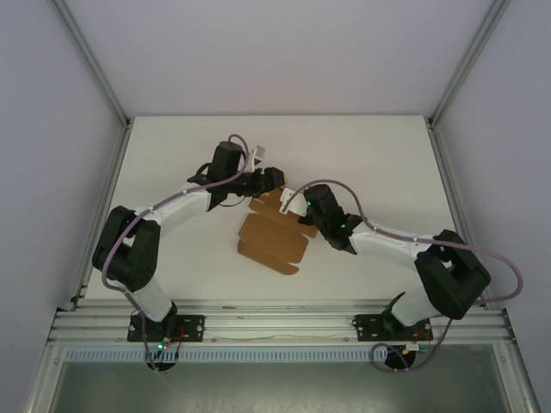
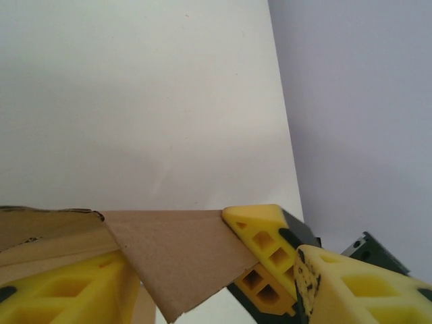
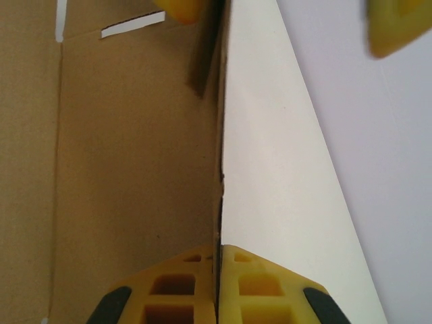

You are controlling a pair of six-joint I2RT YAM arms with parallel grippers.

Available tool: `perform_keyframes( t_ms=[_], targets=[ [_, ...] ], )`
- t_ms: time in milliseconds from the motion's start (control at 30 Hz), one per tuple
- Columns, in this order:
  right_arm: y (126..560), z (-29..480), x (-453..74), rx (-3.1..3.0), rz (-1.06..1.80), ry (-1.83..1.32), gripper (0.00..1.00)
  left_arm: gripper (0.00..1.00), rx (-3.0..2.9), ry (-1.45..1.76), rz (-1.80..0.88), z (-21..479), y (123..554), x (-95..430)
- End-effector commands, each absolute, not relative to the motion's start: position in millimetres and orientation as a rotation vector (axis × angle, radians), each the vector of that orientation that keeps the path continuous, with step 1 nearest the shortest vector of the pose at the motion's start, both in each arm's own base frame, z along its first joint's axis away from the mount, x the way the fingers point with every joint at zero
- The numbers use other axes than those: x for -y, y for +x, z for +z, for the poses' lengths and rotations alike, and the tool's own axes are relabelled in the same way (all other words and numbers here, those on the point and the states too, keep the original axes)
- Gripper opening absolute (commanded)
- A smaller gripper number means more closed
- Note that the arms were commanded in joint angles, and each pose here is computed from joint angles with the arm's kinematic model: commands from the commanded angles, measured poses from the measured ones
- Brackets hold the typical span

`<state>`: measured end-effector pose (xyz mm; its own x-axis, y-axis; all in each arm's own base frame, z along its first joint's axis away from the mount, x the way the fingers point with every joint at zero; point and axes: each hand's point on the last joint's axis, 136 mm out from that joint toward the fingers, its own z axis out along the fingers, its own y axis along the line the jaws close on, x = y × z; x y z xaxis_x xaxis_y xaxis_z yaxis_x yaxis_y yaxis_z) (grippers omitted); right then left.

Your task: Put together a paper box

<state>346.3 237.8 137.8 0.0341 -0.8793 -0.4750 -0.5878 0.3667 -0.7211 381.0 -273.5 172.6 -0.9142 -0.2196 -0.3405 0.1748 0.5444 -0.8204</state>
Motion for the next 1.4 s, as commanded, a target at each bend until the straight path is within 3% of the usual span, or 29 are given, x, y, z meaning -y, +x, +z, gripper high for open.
perform_keyframes(
  t_ms=[0, 233, 433, 600, 1000, 1367],
  targets=[
    [346, 147, -241, -1.628, -0.377, -1.305, 0.03, 0.68, -2.355, 0.003, -1.211, 176, 376, 259],
    [345, 149, -233, -1.622, -0.381, -1.287, 0.00, 0.84, -2.415, -0.250, -0.735, 137, 360, 144],
    [345, 155, -230, -1.606, -0.304, -1.215, 0.00, 0.83, -2.509, -0.301, -0.519, 94, 342, 97],
    [347, 165, -230, -1.613, -0.262, -1.162, 0.00, 0.72, -2.560, -0.287, -0.508, 68, 348, 100],
    [348, 166, -233, -1.640, -0.189, -1.130, 0.00, 0.65, -2.503, -0.111, -0.663, 65, 376, 158],
    [347, 177, -230, -1.639, -0.195, -1.120, 0.00, 0.64, -2.571, -0.209, -0.279, 47, 383, 111]
  ],
)
